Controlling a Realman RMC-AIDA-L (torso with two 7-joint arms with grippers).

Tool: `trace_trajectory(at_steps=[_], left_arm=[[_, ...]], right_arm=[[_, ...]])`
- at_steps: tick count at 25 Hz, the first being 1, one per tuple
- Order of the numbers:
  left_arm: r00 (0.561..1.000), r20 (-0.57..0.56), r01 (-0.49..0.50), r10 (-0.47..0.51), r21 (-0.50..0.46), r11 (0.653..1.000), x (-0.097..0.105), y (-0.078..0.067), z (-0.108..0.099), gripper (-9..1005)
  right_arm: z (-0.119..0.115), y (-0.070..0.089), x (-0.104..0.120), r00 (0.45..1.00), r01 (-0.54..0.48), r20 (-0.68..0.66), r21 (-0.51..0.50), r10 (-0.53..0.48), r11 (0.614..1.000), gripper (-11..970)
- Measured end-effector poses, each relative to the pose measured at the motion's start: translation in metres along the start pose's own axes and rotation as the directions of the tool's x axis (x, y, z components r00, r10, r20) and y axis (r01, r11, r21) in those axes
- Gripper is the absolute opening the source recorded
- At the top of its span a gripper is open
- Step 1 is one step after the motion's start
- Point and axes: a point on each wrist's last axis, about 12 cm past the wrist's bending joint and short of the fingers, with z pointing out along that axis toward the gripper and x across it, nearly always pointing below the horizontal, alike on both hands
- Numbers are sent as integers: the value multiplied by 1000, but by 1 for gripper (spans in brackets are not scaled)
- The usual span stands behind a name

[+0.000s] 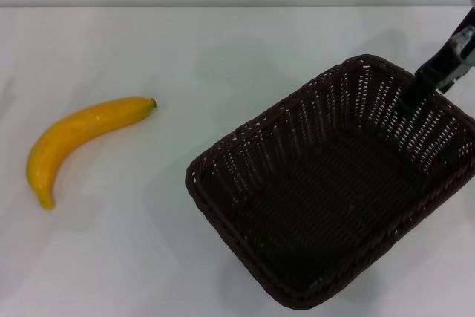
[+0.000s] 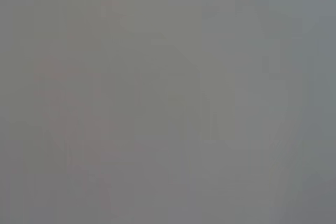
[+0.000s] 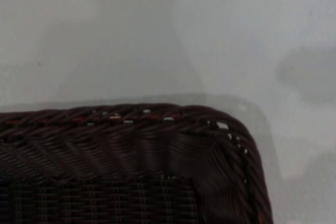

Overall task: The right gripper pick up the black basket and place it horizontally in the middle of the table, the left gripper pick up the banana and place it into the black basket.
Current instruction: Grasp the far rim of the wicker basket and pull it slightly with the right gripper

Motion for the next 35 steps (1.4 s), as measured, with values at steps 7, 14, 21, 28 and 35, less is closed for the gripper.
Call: trace_trajectory(at_steps=[7,14,21,28,35], left_arm=[[1000,2,-12,12,11,1000,-1,0,4,860],[1000,4,-22,21,17,1000,-2,1,8,860],[999,5,-51,51,18,999,-2,1,8,860],[998,7,-67,67,8,998,-3,2,3,860],[997,9,-81,81,3,997,-6,5,-1,860]], right_arm=[[16,1,-1,999,-18,-42,-4,18,1000,846],[26,3,-3,996,-27,-82,17,28,999,846],[26,11,-10,995,-20,-101,58,26,998,744],[26,18,-15,995,-20,-101,41,24,999,480],[20,18,-13,994,-55,-89,50,59,997,250]])
